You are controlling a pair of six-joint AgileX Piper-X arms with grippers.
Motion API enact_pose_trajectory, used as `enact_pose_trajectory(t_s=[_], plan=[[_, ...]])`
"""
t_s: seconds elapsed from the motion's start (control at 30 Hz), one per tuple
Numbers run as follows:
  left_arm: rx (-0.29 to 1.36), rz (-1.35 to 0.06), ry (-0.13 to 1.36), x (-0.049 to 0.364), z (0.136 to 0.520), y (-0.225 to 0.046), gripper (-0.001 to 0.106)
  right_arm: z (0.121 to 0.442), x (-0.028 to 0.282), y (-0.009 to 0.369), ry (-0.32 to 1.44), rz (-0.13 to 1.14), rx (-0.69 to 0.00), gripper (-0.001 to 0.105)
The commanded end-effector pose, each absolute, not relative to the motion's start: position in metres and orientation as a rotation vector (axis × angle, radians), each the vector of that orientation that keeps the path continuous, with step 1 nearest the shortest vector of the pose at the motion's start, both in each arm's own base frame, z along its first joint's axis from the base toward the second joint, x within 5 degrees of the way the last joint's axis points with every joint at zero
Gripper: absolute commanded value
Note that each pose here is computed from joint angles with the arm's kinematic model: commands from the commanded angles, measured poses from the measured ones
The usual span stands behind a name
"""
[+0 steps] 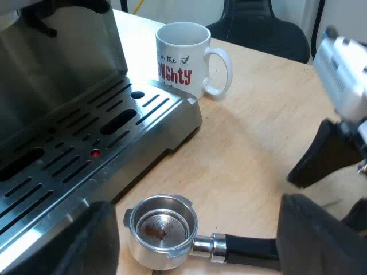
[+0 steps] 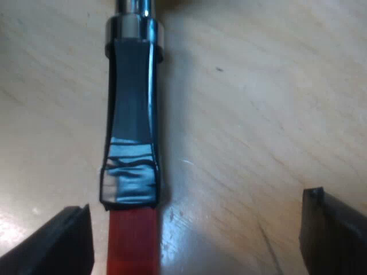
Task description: Grind coffee beans and then tamp
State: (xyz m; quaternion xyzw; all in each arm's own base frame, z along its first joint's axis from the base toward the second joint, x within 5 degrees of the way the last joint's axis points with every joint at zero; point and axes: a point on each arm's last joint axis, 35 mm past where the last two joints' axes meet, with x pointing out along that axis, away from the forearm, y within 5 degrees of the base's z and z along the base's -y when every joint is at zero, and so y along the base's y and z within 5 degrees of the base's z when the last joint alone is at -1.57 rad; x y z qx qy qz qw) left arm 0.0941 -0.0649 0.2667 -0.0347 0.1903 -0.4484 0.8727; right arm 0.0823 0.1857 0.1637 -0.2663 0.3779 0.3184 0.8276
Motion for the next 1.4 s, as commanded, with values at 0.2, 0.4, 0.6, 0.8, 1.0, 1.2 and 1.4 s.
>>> enact_pose_trajectory(t_s=[0.2, 0.4, 0.6, 0.8, 1.0, 1.2, 1.4], plan=[[-0.074, -0.949, 0.386, 0.094, 0.268, -0.066, 0.060, 0.206, 0.079, 0.179, 0.820, 0.720, -0.555, 0.082], [-0.074, -0.949, 0.386, 0.094, 0.268, -0.066, 0.060, 0.228, 0.078, 0.177, 0.776, 0.744, -0.548, 0.082], [-0.072, -0.939, 0.385, 0.094, 0.268, -0.065, 0.060, 0.284, 0.074, 0.180, 0.555, 0.904, -0.640, 0.082], [-0.056, -0.834, 0.396, 0.096, 0.267, -0.062, 0.060, 0.303, 0.058, 0.183, 0.418, 1.023, -0.715, 0.082], [-0.010, -0.695, 0.536, 0.092, 0.261, -0.055, 0.060, 0.303, 0.045, 0.187, 0.390, 1.091, -0.741, 0.082], [0.061, -0.618, 0.584, 0.090, 0.254, -0.051, 0.060, 0.307, 0.046, 0.190, 0.351, 1.066, -0.713, 0.082], [0.089, -0.529, 0.593, 0.092, 0.250, -0.049, 0.060, 0.309, 0.048, 0.195, 0.315, 1.022, -0.691, 0.082]])
